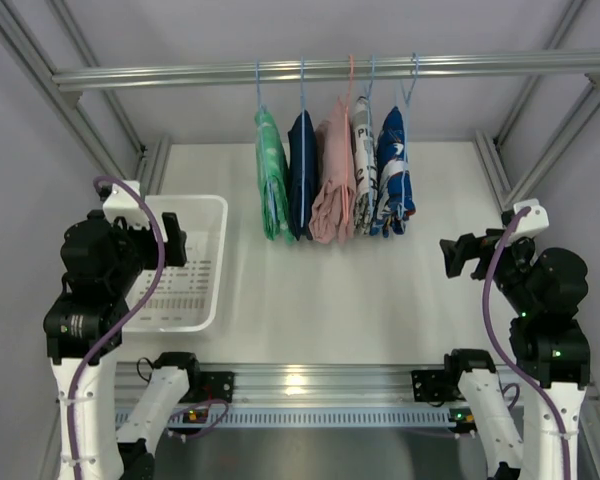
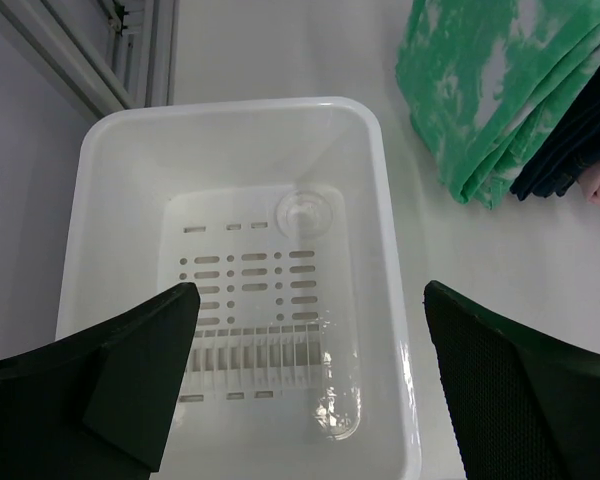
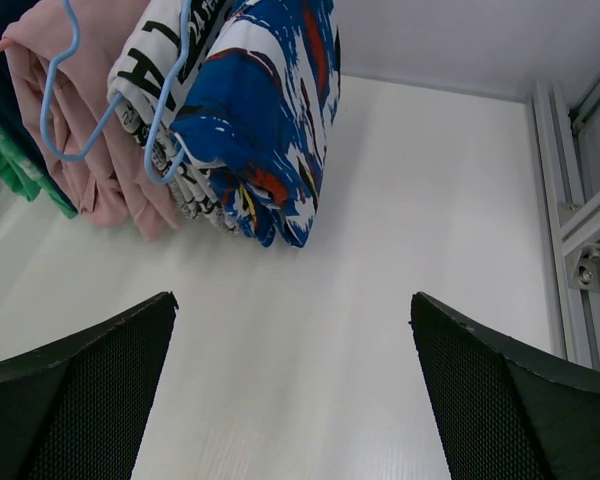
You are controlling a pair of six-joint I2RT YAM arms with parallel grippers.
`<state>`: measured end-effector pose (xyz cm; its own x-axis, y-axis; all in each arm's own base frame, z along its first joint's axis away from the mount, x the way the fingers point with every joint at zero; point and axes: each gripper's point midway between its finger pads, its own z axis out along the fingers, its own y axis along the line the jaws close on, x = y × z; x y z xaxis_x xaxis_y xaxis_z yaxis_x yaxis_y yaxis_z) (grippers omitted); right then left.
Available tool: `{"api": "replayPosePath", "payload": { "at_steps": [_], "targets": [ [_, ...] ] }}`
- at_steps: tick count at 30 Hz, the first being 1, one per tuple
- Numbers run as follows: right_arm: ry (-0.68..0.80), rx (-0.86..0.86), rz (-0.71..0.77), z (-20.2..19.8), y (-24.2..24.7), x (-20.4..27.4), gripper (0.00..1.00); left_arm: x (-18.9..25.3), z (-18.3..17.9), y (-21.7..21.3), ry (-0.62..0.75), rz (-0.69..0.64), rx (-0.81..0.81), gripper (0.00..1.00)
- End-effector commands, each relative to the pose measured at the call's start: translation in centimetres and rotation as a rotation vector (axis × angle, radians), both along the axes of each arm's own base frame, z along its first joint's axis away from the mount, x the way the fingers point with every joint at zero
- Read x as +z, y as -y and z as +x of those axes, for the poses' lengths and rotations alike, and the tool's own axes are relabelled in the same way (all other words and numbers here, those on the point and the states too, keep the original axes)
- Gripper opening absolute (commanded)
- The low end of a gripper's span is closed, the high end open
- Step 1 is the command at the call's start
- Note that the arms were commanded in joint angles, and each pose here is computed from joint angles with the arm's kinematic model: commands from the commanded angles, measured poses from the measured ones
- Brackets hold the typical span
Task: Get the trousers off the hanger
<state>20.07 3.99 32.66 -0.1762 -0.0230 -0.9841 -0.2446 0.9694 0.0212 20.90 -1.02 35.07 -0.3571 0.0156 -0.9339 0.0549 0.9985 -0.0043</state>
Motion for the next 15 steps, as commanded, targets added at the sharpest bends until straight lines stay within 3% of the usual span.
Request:
{"api": "replayPosePath", "payload": {
  "at_steps": [1, 9, 15],
  "targets": [
    [0.034, -0.017, 0.020, 0.4, 0.2, 1.0, 0.99, 0.5, 0.8, -0.2, 0.030, 0.012, 0.002, 0.99],
    [0.018, -0.004, 0.026, 0.2, -0.1, 0.4, 0.99, 0.7, 1.8, 1.0, -0.005, -0.063, -0.026, 0.99],
    [0.004, -0.007, 0.028, 0.3, 0.0, 0.0, 0.99, 5.1, 1.7, 7.7, 0.092, -0.293, -0.346, 0.99]
  ]
}}
